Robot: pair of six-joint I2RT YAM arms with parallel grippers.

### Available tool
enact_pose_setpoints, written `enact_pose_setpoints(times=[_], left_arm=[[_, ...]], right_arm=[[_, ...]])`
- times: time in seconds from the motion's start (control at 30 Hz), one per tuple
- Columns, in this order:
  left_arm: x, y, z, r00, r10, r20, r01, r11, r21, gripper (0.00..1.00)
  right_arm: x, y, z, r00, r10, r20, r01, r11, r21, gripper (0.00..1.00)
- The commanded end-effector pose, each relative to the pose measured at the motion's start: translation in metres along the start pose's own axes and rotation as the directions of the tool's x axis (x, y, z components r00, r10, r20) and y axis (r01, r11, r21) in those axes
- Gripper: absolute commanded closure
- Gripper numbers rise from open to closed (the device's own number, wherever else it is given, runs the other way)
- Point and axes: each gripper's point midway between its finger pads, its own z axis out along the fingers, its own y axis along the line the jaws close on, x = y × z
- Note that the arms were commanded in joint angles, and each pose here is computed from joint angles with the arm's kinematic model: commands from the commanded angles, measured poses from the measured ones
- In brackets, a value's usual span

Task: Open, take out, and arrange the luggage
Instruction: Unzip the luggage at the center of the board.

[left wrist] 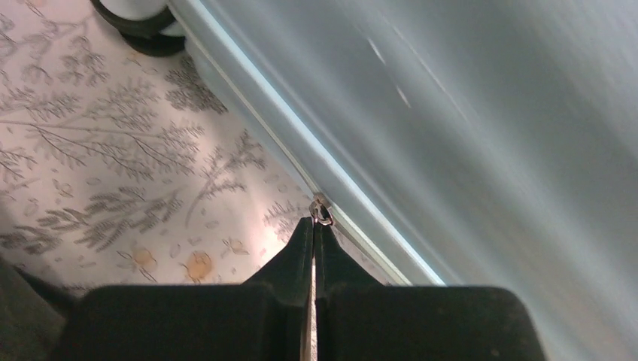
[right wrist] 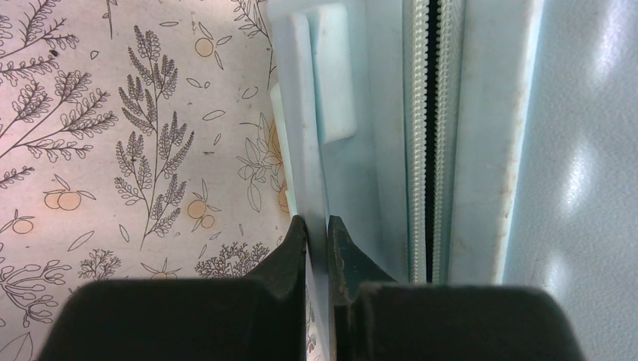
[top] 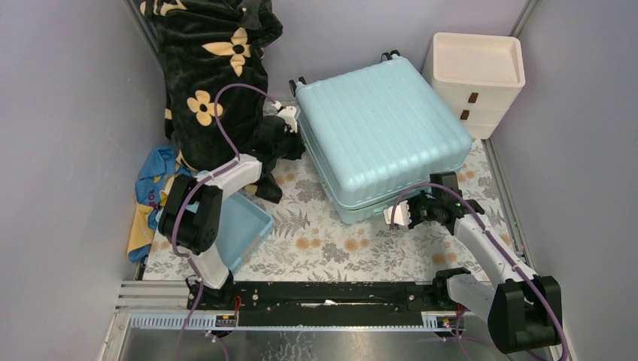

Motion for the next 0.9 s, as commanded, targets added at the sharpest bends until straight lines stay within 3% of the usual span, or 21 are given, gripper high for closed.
enact_pose_setpoints(times=[0.0,0.5,0.87], left_arm=[[-0.068,0.074,-0.001,0.987,0.031,0.159,0.010,0.968,-0.250,1.00],[-0.105,0.137,0.029,0.984,0.038,0.177,0.036,0.917,-0.396,1.00],[-0.128,0.152,0.040,0.960,0.041,0.278,0.091,0.890,-0.447,1.00]], right_arm=[[0.017,0.031,0.002,0.990,0.114,-0.081,-0.121,0.989,-0.088,0.98],[0.014,0.032,0.002,0.990,0.122,-0.068,-0.129,0.987,-0.096,0.98],[0.013,0.030,0.002,0.990,0.128,-0.064,-0.133,0.987,-0.093,0.98]])
